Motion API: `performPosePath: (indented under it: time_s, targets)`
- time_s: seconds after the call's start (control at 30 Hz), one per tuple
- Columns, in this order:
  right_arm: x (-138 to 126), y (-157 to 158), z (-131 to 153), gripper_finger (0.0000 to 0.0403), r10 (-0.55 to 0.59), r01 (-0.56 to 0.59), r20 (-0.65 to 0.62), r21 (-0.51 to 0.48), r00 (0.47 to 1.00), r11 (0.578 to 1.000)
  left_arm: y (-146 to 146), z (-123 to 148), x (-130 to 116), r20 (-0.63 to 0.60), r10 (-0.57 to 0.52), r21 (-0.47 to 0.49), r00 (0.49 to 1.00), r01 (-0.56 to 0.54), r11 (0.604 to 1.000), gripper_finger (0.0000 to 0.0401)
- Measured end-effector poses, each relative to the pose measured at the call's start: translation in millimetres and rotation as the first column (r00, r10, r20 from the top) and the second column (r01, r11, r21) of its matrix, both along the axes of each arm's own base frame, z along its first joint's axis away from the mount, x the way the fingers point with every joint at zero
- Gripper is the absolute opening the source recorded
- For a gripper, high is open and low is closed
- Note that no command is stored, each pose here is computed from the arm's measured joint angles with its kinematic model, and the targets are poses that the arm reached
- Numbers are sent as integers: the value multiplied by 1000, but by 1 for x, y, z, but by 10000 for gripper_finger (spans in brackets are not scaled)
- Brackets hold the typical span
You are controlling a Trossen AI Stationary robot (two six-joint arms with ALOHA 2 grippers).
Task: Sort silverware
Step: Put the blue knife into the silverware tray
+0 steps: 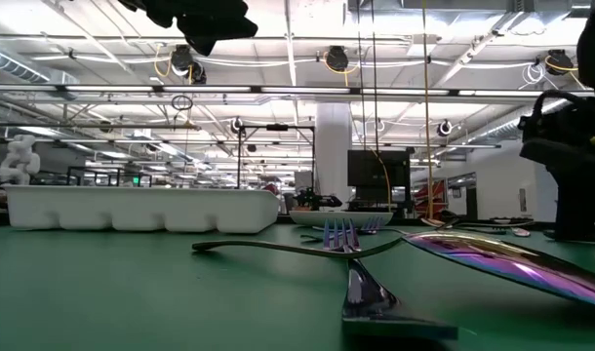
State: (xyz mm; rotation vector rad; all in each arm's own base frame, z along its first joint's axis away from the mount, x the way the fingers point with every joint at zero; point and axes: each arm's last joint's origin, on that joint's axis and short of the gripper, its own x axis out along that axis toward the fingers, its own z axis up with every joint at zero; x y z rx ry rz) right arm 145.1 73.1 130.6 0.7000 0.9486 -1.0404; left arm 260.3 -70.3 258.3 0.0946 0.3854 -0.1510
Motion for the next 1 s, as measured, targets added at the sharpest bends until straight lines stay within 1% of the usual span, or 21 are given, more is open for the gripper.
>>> performPosePath:
  time_s: [0.17,0.33,0.53,0.6,0.77,1.0]
  targets:
    - [0,-1,7,20,8,-8,62,-7,998,1000,0,-1,0,-8,0,2,1000,0,1000,164]
    - [0,-1,9,1,21,-20,69,-21,997,1000,0,-1,0,-8,0,2,1000,0,1000,164]
    - [1,-1,9,8,38,-36,74,-21,997,999,0,-1,0,-8,0,2,1000,0,1000,164]
    - [4,1,9,16,77,-77,77,-4,994,997,0,-1,0,-8,0,2,1000,0,1000,164]
    - [7,4,10,54,118,-120,92,15,989,993,0,-1,0,-8,0,2,1000,0,1000,164]
    - [5,8,8,120,165,-166,21,134,986,977,0,-1,0,-8,2,-1,1000,-2,1000,164]
